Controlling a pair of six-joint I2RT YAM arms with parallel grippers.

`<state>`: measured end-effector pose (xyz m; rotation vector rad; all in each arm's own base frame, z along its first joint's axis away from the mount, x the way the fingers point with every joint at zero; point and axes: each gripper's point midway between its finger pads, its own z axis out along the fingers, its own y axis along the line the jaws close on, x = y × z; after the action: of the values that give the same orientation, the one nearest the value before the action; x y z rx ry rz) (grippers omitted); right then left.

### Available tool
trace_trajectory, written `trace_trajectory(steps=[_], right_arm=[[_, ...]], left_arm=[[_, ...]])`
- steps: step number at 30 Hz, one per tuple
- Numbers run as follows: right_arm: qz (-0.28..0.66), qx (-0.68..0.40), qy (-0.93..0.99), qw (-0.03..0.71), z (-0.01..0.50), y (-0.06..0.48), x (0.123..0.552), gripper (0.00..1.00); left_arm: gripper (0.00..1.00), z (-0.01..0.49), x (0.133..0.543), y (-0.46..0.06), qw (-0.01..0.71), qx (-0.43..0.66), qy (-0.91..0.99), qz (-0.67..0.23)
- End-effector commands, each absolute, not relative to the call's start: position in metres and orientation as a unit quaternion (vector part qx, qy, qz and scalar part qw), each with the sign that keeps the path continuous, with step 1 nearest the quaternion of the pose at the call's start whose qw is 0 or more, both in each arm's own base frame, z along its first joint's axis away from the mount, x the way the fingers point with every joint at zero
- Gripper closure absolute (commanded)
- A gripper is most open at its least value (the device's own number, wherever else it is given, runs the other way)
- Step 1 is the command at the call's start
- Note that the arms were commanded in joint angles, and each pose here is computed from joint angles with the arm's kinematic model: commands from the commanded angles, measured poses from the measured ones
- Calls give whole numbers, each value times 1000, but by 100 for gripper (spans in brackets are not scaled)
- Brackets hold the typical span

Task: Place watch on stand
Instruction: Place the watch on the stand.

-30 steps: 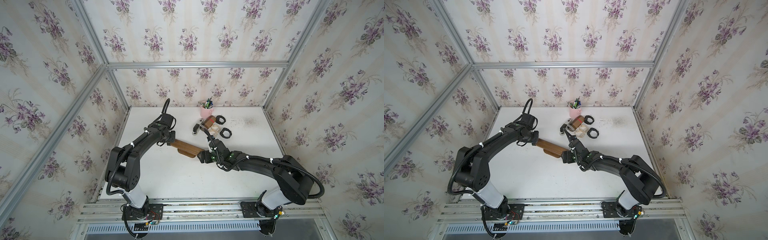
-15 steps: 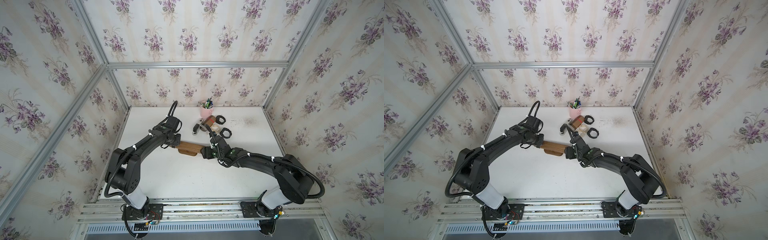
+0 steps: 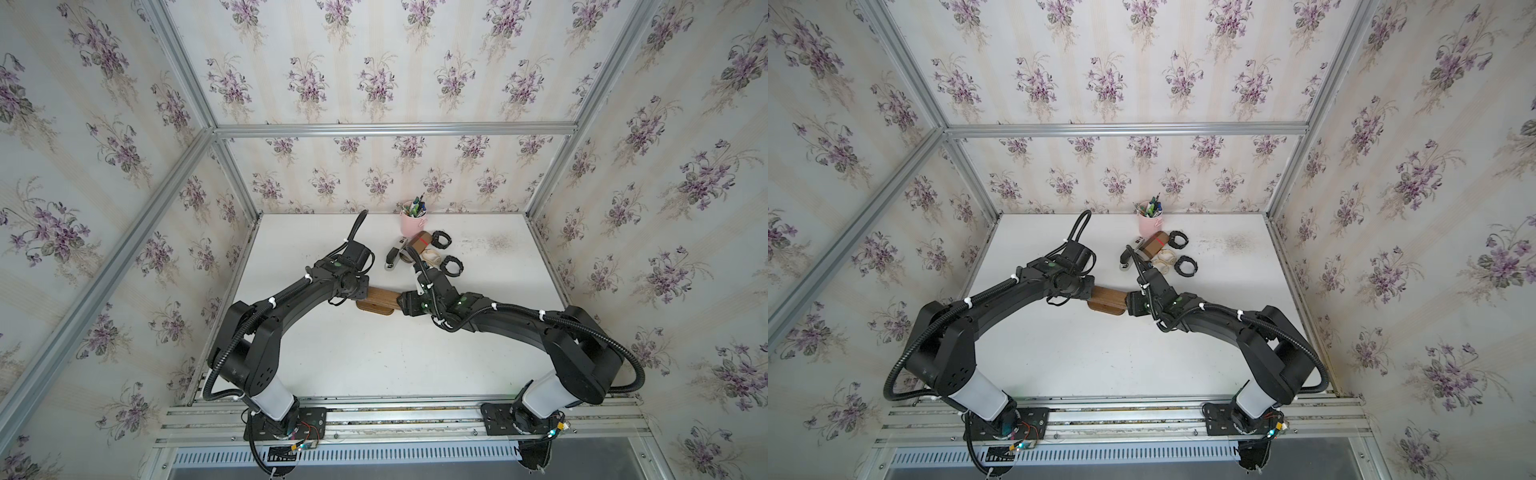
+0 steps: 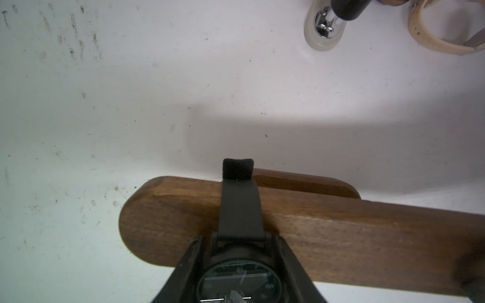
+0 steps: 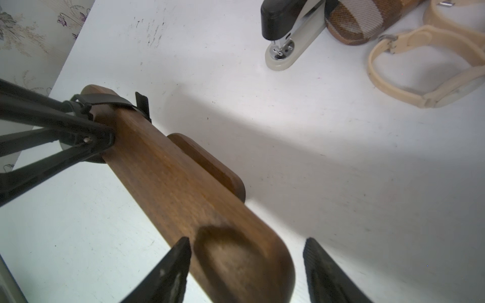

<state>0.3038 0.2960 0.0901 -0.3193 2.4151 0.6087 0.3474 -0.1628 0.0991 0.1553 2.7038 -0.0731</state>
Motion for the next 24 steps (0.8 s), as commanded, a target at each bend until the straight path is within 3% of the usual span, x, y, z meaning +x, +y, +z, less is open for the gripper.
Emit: trace_trajectory(steps=[1, 24], right_arm=[[239, -126, 909, 317, 95, 301, 307, 32], [225, -123, 909, 328, 98, 295, 316, 30]], left_arm=[[58, 97, 344, -170, 210, 44, 976, -39], [47, 98, 339, -196, 211, 78, 973, -45]])
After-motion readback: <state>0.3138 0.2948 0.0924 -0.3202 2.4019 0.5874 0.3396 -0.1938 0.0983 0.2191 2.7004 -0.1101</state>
